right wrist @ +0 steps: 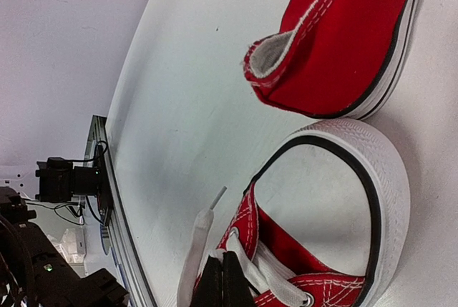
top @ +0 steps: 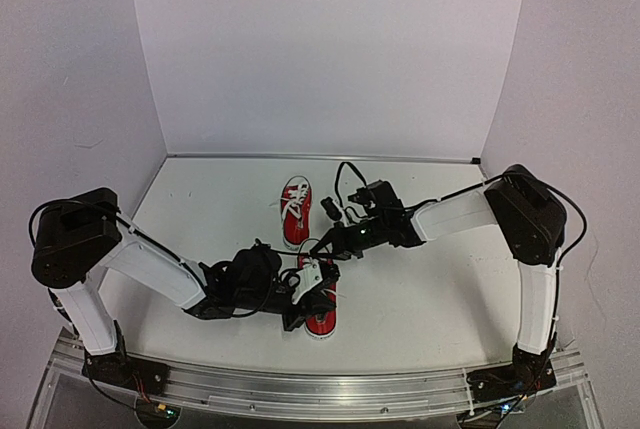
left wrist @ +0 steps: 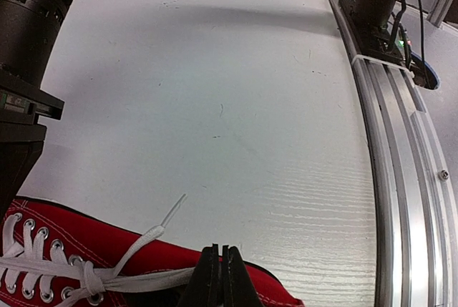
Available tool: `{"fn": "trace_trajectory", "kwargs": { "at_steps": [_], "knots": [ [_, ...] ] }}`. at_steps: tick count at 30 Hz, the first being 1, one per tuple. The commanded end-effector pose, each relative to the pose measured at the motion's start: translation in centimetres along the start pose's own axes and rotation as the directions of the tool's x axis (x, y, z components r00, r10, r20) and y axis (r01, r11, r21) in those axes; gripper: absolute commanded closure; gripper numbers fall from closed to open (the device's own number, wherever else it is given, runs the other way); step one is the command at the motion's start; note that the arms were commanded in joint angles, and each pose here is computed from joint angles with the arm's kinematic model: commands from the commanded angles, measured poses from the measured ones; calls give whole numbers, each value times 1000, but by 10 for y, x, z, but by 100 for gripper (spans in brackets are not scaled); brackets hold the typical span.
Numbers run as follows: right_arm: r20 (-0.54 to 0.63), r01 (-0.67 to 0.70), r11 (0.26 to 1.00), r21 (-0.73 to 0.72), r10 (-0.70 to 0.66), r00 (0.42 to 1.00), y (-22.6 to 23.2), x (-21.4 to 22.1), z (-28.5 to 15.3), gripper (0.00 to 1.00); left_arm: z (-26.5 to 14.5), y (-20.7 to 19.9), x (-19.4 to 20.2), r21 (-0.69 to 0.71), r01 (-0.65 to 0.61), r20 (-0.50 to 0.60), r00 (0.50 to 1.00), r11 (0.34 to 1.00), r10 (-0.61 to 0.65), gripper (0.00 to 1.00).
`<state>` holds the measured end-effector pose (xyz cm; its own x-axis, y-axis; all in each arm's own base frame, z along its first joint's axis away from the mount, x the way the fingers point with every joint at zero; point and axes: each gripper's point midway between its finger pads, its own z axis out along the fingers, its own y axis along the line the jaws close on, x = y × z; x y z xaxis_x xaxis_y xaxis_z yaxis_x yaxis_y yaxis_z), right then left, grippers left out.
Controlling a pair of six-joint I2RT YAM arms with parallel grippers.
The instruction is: Tie the shoes
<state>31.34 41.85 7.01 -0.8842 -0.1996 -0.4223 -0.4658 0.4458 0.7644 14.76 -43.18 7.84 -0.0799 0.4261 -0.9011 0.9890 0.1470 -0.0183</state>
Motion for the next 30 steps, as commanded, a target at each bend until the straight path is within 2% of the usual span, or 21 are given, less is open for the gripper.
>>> {"fn": "trace_trajectory", "kwargs": {
  "at_steps": [1,5,6,8,12,17,22,25,30],
  "knots": [
    [45,56,998,-31,-55,997,13,-21,-2,100,4,-23,-25,78,-28,66,998,997,23,98],
    [16,78,993,-93,-77,997,30,-15,-9,98,-10,-9,-34,9,-3,85,996,1000,2,73],
    [11,83,991,-102,-82,997,34,-13,-13,91,-15,-5,-36,-1,5,87,996,1000,-5,66],
    [9,91,992,-92,-90,996,38,-11,-19,79,-30,1,-40,-28,18,92,996,999,-16,60],
    [19,130,990,-51,-129,991,48,-10,-40,56,-61,7,-44,-77,24,83,996,997,-17,54],
    [55,152,988,-30,-151,987,61,-15,-74,35,-92,21,-23,-146,52,38,998,988,-47,55],
    [21,132,991,-3,-132,991,53,5,-88,33,-99,29,8,-184,21,-64,997,983,-33,58],
    [-25,99,995,9,-98,995,44,29,-91,34,-90,27,22,-158,14,-128,991,987,-35,59],
    [-68,57,998,27,-55,996,33,63,-99,38,-64,22,40,-90,19,-170,985,996,-34,64]
  ]
}}
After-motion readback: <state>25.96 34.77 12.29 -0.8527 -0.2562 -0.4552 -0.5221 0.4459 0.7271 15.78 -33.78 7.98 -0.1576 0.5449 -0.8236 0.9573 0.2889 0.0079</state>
